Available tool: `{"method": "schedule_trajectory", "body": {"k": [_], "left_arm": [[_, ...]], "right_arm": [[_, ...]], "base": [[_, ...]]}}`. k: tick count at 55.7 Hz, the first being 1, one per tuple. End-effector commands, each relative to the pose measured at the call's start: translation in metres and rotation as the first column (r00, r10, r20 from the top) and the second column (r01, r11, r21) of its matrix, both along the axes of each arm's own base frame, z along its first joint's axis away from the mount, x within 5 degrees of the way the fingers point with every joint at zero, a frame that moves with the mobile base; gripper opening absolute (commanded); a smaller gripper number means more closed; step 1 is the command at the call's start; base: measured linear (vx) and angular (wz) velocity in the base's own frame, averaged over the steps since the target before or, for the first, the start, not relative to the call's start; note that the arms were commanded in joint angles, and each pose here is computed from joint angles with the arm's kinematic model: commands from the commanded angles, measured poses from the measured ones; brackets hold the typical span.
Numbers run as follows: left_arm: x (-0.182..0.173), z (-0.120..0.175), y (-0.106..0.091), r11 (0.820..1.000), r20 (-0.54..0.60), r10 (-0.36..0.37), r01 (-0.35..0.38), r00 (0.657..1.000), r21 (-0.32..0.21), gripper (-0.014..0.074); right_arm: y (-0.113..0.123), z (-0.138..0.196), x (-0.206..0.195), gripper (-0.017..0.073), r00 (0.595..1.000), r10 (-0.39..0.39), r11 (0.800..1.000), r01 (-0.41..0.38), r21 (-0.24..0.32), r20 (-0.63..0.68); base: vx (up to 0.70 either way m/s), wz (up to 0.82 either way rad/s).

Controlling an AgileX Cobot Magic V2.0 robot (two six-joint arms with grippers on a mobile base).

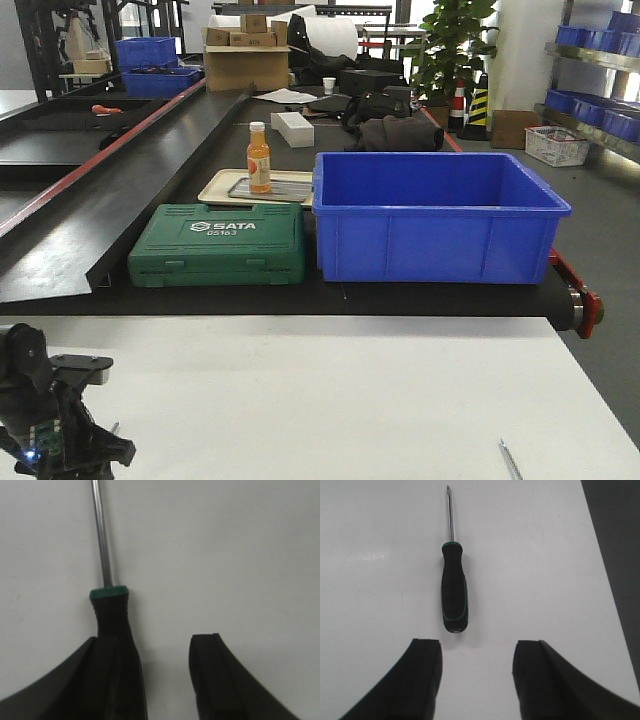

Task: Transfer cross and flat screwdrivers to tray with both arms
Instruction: 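Lower the left gripper over the cross-head screwdriver handle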

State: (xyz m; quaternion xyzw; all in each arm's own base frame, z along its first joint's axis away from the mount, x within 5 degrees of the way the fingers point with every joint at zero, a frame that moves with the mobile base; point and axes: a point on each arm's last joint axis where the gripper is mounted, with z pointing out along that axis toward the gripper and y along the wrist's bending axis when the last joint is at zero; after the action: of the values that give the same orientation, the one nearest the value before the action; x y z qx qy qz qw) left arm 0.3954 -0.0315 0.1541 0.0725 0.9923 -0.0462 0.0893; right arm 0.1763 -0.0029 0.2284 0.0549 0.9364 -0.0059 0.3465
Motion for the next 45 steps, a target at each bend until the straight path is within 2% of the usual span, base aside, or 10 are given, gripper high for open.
{"method": "schedule_trajectory", "body": {"k": [1,5,11,21,32,45], "left_arm": [[0.019,0.012,-0.002,1.0,0.049,-0.002,0.002,0.999,-0.009,0.0452],[0.023,0.003,-0.002,1.0,0.014,0.002,-0.002,1.0,-0.006,0.0452],[0.026,0.001,0.001,1.0,0.029,-0.012,0.011,1.0,0.026,0.0452],[0.025,0.028,0.004,0.998,0.113,-0.009,0.003,0.994,0.056,0.0452],[0.021,0.059,0.013,0.988,0.201,-0.003,-0.027,0.98,0.15,0.0452],[0.022,0.051,0.014,0.987,0.175,-0.02,-0.008,0.984,0.162,0.0452]], "right_arm": [[-0.001,0.016,0.008,0.0422,0.995,0.008,1.0,-0.007,-0.007,0.1],[-0.001,0.016,0.008,0.0422,0.995,0.008,1.0,-0.007,-0.007,0.099],[-0.001,0.016,0.007,0.0422,0.995,0.008,1.0,-0.007,-0.007,0.097],[-0.001,0.015,0.007,0.0422,0.996,0.007,1.0,-0.006,-0.008,0.09],[-0.001,0.015,0.007,0.0422,0.996,0.007,1.0,-0.006,-0.008,0.09],[-0.001,0.015,0.007,0.0422,0.996,0.007,1.0,-0.006,-0.008,0.09]], "base": [[0.0,0.0],[0.0,0.0],[0.0,0.0],[0.0,0.0],[0.0,0.0],[0.0,0.0]]}}
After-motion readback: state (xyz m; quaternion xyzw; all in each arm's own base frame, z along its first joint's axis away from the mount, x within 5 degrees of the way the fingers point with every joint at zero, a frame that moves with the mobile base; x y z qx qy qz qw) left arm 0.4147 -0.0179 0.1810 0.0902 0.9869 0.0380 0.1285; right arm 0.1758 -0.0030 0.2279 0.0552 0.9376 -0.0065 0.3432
